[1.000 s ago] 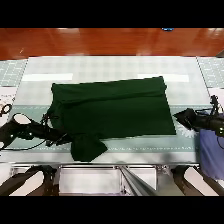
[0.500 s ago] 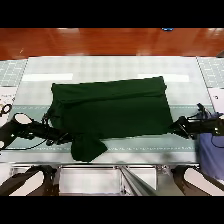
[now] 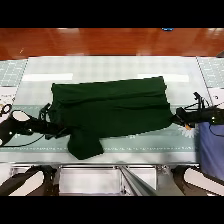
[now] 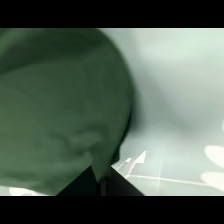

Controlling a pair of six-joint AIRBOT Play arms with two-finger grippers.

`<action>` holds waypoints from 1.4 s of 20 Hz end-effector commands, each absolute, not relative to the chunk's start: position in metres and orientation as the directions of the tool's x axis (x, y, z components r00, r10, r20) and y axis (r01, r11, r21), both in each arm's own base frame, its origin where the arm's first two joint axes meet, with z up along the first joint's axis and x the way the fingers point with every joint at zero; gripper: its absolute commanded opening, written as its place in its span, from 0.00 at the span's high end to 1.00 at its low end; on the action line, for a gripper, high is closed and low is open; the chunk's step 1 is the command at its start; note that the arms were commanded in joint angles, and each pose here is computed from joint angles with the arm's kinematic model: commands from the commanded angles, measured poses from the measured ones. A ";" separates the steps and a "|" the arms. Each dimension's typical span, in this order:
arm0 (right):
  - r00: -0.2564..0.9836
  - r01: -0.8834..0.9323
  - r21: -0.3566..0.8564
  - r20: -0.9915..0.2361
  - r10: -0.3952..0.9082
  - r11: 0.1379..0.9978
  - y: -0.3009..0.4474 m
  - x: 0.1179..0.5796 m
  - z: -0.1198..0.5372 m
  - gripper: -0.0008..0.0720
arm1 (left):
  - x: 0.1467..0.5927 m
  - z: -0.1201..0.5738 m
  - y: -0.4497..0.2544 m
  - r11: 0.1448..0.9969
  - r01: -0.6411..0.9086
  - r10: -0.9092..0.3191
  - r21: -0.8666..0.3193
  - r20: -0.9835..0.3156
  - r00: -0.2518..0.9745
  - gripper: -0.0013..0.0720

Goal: Fold the shirts.

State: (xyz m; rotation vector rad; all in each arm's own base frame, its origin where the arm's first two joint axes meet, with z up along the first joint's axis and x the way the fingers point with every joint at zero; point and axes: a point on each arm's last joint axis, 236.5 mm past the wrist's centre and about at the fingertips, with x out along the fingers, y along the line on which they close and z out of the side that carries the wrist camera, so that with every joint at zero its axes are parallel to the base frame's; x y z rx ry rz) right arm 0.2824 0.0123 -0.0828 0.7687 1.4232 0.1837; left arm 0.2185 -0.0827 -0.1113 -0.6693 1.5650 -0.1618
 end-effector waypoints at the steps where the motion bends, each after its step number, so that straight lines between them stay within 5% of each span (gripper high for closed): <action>1: 0.219 0.262 0.607 -0.795 0.567 0.750 0.011 0.306 -0.054 0.95 | 0.259 -0.083 -0.073 0.808 -0.281 -0.499 -0.518 -0.855 0.139 0.96; 6: 0.305 0.225 0.658 -0.748 0.589 0.719 0.007 0.351 -0.024 0.95 | 0.327 -0.046 -0.060 0.821 -0.215 -0.479 -0.529 -0.843 0.247 0.96; 15: 0.300 0.143 0.647 -0.750 0.590 0.749 0.027 0.444 -0.034 0.95 | 0.426 -0.054 -0.046 0.817 -0.213 -0.477 -0.535 -0.837 0.269 0.96; 28: 0.346 0.169 0.640 -0.750 0.563 0.750 0.017 0.504 -0.070 0.95 | 0.489 -0.069 -0.035 0.819 -0.199 -0.471 -0.538 -0.829 0.302 0.96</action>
